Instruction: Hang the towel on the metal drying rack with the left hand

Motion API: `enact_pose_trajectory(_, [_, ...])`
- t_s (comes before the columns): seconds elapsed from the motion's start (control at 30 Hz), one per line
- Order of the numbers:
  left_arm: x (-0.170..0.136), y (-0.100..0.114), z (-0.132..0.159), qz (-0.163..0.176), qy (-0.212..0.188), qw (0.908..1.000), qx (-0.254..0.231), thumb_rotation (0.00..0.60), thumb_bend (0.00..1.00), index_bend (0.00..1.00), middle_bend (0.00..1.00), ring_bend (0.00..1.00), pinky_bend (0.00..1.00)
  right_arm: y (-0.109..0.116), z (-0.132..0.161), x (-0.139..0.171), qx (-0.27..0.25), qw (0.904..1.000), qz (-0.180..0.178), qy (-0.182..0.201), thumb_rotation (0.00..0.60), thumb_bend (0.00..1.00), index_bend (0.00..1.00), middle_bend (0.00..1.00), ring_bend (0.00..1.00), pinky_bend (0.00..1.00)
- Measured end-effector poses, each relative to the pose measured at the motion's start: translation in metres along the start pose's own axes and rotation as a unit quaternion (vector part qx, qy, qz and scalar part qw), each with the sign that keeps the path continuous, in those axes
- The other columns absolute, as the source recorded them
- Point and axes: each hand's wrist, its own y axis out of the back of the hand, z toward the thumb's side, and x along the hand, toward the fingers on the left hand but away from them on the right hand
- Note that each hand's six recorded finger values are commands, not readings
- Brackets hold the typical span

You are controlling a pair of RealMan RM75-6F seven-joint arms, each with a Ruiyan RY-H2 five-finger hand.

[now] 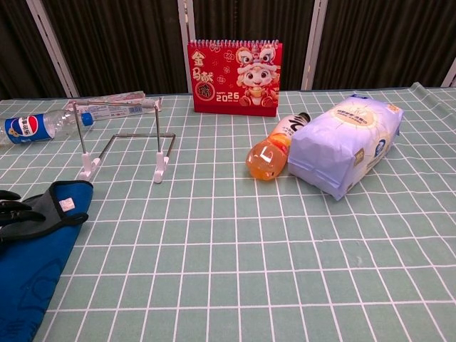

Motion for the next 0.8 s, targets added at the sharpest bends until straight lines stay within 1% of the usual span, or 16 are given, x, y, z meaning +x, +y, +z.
enact_pose_trajectory(0.07, [-0.001, 0.0, -0.001, 0.0, 0.002, 1.0, -0.004, 0.6, 0.07, 0.0, 0.0, 0.0, 0.0, 0.0, 0.0, 0.0, 0.0, 1.0, 0.0, 0.001, 0.6, 0.0, 0.02, 0.0, 0.0, 0.0])
enact_pose_trajectory(0.1, [-0.002, 0.001, -0.002, 0.001, 0.004, 1.0, -0.007, 0.6, 0.06, 0.0, 0.0, 0.0, 0.0, 0.0, 0.001, 0.0, 0.0, 1.0, 0.0, 0.001, 0.6, 0.0, 0.02, 0.0, 0.0, 0.0])
enact_pose_trajectory(0.23, [-0.01, 0.004, -0.009, 0.01, 0.013, 0.9997, -0.019, 0.6, 0.06, 0.0, 0.0, 0.0, 0.0, 0.0, 0.001, 0.001, 0.0, 1.0, 0.001, 0.003, 0.6, 0.0, 0.02, 0.0, 0.0, 0.0])
enact_pose_trajectory(0.37, [-0.024, 0.007, -0.019, 0.017, 0.03, 0.9988, -0.035, 0.6, 0.06, 0.0, 0.0, 0.0, 0.0, 0.0, 0.002, 0.001, -0.001, 1.0, 0.001, 0.004, 0.6, 0.0, 0.02, 0.0, 0.0, 0.0])
enact_pose_trajectory(0.47, [-0.032, 0.013, -0.026, 0.03, 0.042, 0.997, -0.057, 0.6, 0.06, 0.0, 0.0, 0.0, 0.0, 0.0, 0.003, 0.001, -0.002, 1.0, 0.001, 0.006, 0.6, 0.0, 0.02, 0.0, 0.0, 0.0])
enact_pose_trajectory(0.57, [-0.038, 0.025, -0.032, 0.054, 0.053, 0.9932, -0.089, 0.6, 0.06, 0.0, 0.0, 0.0, 0.0, 0.001, 0.005, 0.002, -0.004, 0.9999, 0.0, 0.01, 0.6, 0.0, 0.02, 0.0, 0.0, 0.0])
enact_pose_trajectory(0.63, [-0.041, 0.038, -0.036, 0.078, 0.058, 0.9889, -0.113, 0.6, 0.07, 0.0, 0.0, 0.0, 0.0, 0.002, 0.006, 0.002, -0.005, 0.9999, 0.0, 0.012, 0.6, 0.0, 0.02, 0.0, 0.0, 0.0])
enact_pose_trajectory(0.7, [-0.039, 0.05, -0.038, 0.096, 0.06, 0.9852, -0.129, 0.6, 0.09, 0.0, 0.0, 0.0, 0.0, 0.002, 0.006, 0.002, -0.006, 0.9999, 0.0, 0.013, 0.6, 0.0, 0.02, 0.0, 0.0, 0.0])
enact_pose_trajectory(0.8, [-0.033, 0.061, -0.036, 0.109, 0.06, 0.9822, -0.14, 0.6, 0.15, 0.0, 0.0, 0.0, 0.0, 0.002, 0.006, 0.002, -0.007, 0.9999, 0.001, 0.014, 0.6, 0.0, 0.02, 0.0, 0.0, 0.0])
